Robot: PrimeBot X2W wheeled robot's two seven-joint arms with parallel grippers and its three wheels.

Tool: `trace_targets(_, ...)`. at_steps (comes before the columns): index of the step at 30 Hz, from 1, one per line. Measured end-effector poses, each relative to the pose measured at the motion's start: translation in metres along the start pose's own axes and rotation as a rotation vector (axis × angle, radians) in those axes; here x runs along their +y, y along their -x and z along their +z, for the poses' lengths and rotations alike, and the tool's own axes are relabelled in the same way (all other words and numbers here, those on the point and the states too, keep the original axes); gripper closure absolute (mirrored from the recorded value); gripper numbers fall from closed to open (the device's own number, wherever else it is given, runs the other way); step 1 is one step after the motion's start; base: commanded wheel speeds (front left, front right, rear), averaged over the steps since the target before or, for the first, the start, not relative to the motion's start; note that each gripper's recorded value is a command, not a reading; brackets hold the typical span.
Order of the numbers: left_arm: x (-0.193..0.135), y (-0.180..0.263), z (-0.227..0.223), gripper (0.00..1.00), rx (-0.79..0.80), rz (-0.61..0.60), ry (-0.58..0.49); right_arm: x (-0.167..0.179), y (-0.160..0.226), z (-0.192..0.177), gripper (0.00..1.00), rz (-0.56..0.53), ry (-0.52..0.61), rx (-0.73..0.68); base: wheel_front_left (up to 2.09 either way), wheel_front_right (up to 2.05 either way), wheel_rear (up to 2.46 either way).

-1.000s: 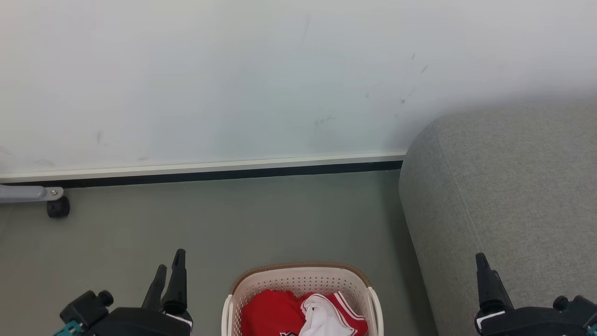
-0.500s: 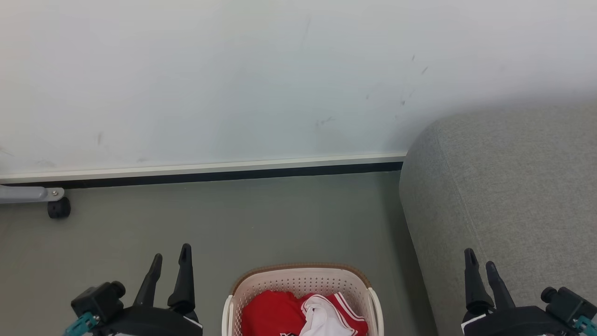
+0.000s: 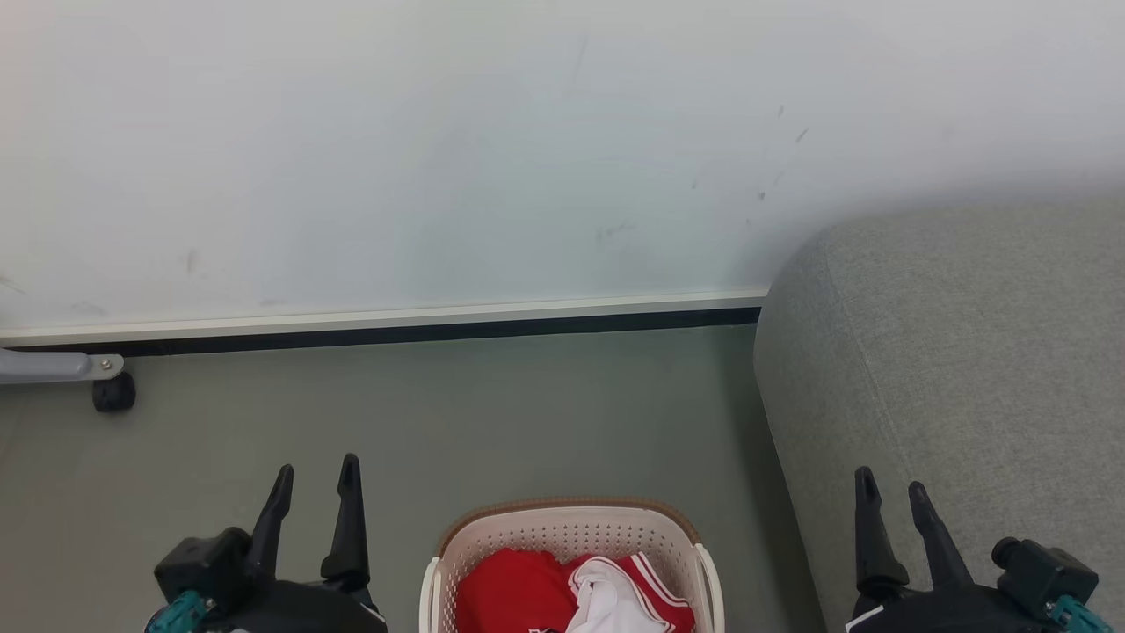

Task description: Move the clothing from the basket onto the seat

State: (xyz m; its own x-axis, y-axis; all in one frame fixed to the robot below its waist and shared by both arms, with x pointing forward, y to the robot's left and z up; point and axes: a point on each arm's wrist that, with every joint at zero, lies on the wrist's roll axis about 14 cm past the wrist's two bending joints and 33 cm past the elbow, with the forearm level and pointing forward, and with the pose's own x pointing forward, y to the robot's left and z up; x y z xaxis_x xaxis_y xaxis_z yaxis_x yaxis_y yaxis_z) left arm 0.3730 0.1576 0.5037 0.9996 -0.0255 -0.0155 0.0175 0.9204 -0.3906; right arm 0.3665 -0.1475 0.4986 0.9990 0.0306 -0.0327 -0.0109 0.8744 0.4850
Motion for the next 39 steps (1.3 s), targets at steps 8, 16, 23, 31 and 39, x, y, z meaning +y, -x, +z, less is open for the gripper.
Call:
trace_targets(8,-0.002,0.004,0.001,0.0,-0.027,-0.007,-0.117,0.008,0.004,0.002,0.0,0.03,0.122,-0.031,0.0,0.0,0.0)
trace_targets(16,-0.008,0.007,0.001,0.0,-0.052,-0.026,-0.219,0.015,0.008,0.005,0.0,0.055,0.235,-0.066,0.0,0.0,0.0)
trace_targets(23,-0.011,0.014,-0.001,0.0,-0.073,-0.037,-0.312,0.025,0.015,0.006,0.0,0.09,0.343,-0.096,0.0,0.0,0.0)
trace_targets(31,-0.012,0.015,-0.002,0.0,-0.074,-0.042,-0.34,0.029,0.016,0.008,0.0,0.105,0.375,-0.113,0.0,0.0,0.0)
trace_targets(39,-0.008,0.018,-0.009,0.0,-0.053,-0.03,-0.331,0.028,0.016,0.008,0.0,0.102,0.375,-0.112,0.0,0.0,0.0)
